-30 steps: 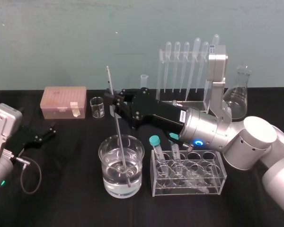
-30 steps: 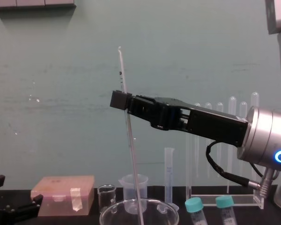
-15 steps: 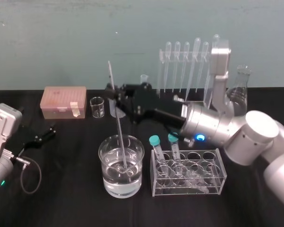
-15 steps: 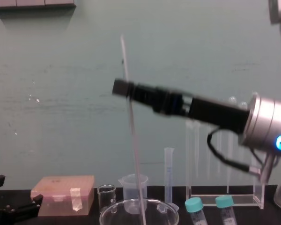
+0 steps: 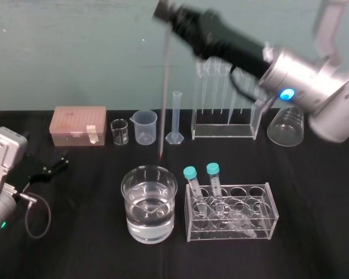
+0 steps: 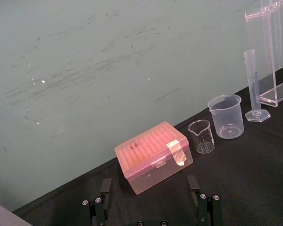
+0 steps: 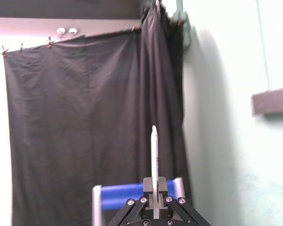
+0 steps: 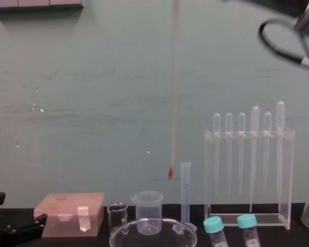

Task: Hold the thermometer with one hand and immerse one end into the beaker, then reinsert it into the test tube rack.

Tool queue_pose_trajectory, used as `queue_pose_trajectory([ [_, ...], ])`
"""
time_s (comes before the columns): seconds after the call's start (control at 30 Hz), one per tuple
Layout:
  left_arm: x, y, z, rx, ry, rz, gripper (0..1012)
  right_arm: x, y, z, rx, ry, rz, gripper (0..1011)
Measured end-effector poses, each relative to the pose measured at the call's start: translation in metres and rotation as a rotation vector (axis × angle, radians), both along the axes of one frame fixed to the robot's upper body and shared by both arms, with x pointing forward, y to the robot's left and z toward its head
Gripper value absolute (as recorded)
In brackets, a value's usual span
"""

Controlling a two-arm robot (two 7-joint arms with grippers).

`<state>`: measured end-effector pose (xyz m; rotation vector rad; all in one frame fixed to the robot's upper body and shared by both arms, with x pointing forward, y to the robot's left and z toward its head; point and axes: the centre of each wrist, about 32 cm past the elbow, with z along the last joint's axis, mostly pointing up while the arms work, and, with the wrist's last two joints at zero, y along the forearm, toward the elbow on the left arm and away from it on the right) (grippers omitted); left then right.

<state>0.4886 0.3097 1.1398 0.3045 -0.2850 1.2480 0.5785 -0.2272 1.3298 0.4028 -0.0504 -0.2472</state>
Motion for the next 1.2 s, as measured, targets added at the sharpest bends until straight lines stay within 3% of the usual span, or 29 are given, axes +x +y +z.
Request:
queue_pose_trajectory([
  [0.1,0.0,0.0,0.0,0.0,0.0,0.0,1008,0.001,-0.012,0.01,0.013,-0.037,-0.056,58],
  [0.23,0.0,0.0,0.0,0.0,0.0,0.0,1008,0.001,-0.043,0.017,-0.009,-0.096,-0.217,58],
  [0.33,0.0,0.0,0.0,0.0,0.0,0.0,1008,-0.003,-0.063,0.012,-0.037,-0.106,-0.326,58],
  [0.47,0.0,0.0,0.0,0.0,0.0,0.0,1008,-0.011,-0.075,0.005,-0.058,-0.093,-0.391,57],
  [0.53,0.0,0.0,0.0,0.0,0.0,0.0,1008,-0.02,-0.083,-0.006,-0.078,-0.066,-0.42,57],
  [0.87,0.0,0.0,0.0,0.0,0.0,0.0,1008,-0.048,-0.085,-0.042,-0.143,0.018,-0.391,58],
  [1.2,0.0,0.0,0.0,0.0,0.0,0.0,1008,-0.058,-0.085,-0.06,-0.16,0.063,-0.383,57],
])
